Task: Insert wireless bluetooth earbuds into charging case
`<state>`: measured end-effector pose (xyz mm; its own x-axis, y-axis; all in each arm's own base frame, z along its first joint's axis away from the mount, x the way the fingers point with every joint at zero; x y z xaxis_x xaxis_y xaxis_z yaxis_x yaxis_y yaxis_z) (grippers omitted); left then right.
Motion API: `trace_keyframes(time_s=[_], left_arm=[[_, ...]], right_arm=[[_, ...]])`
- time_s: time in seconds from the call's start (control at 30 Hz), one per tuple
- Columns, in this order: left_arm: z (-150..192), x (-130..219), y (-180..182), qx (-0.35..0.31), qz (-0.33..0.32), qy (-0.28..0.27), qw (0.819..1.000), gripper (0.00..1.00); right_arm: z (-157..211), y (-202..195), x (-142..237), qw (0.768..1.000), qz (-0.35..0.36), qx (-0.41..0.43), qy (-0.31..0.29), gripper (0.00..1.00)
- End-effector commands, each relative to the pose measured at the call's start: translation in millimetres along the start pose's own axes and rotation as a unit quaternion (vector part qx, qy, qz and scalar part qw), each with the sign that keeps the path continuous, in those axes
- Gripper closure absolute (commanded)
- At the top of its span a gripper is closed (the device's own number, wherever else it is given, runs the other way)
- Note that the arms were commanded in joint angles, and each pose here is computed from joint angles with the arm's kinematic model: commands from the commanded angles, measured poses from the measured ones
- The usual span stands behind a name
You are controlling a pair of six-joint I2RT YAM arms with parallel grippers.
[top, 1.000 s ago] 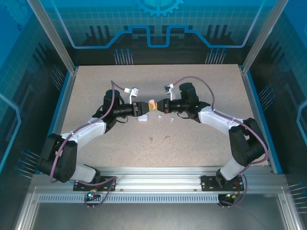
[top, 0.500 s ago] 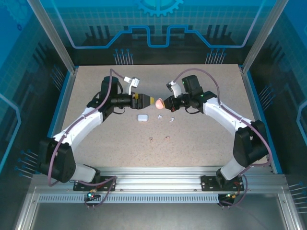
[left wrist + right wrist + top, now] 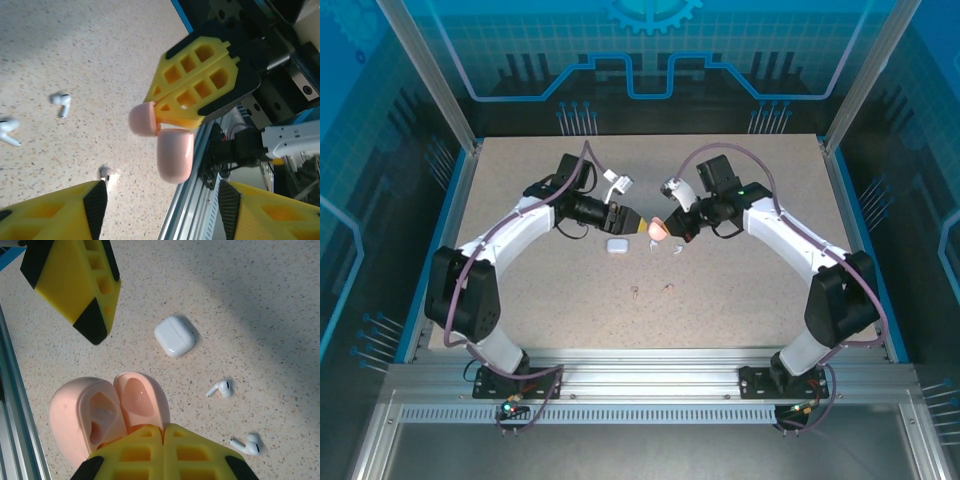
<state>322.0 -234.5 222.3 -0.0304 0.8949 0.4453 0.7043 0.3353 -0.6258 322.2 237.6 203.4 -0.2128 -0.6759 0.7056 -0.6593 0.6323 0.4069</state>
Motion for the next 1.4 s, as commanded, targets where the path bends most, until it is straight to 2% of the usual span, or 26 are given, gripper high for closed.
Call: trace_keyframes(time_s=[0.0, 0.13, 0.57, 0.9, 1.17, 1.3, 1.37], left_arm=[[1.8, -8.3, -16.1, -0.009, 0.045, 0.024, 0.999, 0.40], [5.0, -17.7, -17.5, -0.006, 0.057, 0.039, 0.998, 0.40], [9.3, -30.1, -13.4, -0.002, 0.066, 0.051, 0.997, 0.50], [7.3, -30.6, -14.0, -0.005, 0.070, 0.049, 0.996, 0.67], [9.0, -30.1, -14.6, -0.007, 0.069, 0.049, 0.996, 0.73], [7.7, -29.7, -15.1, -0.011, 0.069, 0.045, 0.997, 0.83], [7.2, -28.9, -16.2, -0.014, 0.068, 0.043, 0.997, 0.92]], right_arm=[[-2.5, 10.6, -2.1, 1.000, -0.011, 0.021, 0.013, 1.00], [-4.8, 14.0, -4.2, 0.999, -0.012, 0.026, 0.018, 1.00], [-9.3, 18.0, -11.3, 0.999, -0.014, 0.035, 0.025, 1.00], [-10.0, 17.1, -14.0, 0.999, -0.010, 0.034, 0.028, 1.00], [-11.5, 15.4, -14.9, 0.999, -0.006, 0.033, 0.028, 1.00], [-12.8, 15.8, -13.5, 0.999, -0.004, 0.033, 0.025, 1.00], [-14.1, 15.6, -13.0, 0.999, -0.002, 0.032, 0.024, 1.00]])
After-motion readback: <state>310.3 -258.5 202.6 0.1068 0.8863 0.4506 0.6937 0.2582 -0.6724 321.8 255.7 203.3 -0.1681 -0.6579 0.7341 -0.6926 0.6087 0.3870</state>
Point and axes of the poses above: each hand's point on the last joint's axis, 136 mm out from that joint toward the fingers, its own x axis back along the fingers, its own y axis along the line the jaws close on, z = x × y, the point moved 3 cm from there along x, back along the fingers, and after that the axes turned 12 degrees about -x, right-handed, at the moved point
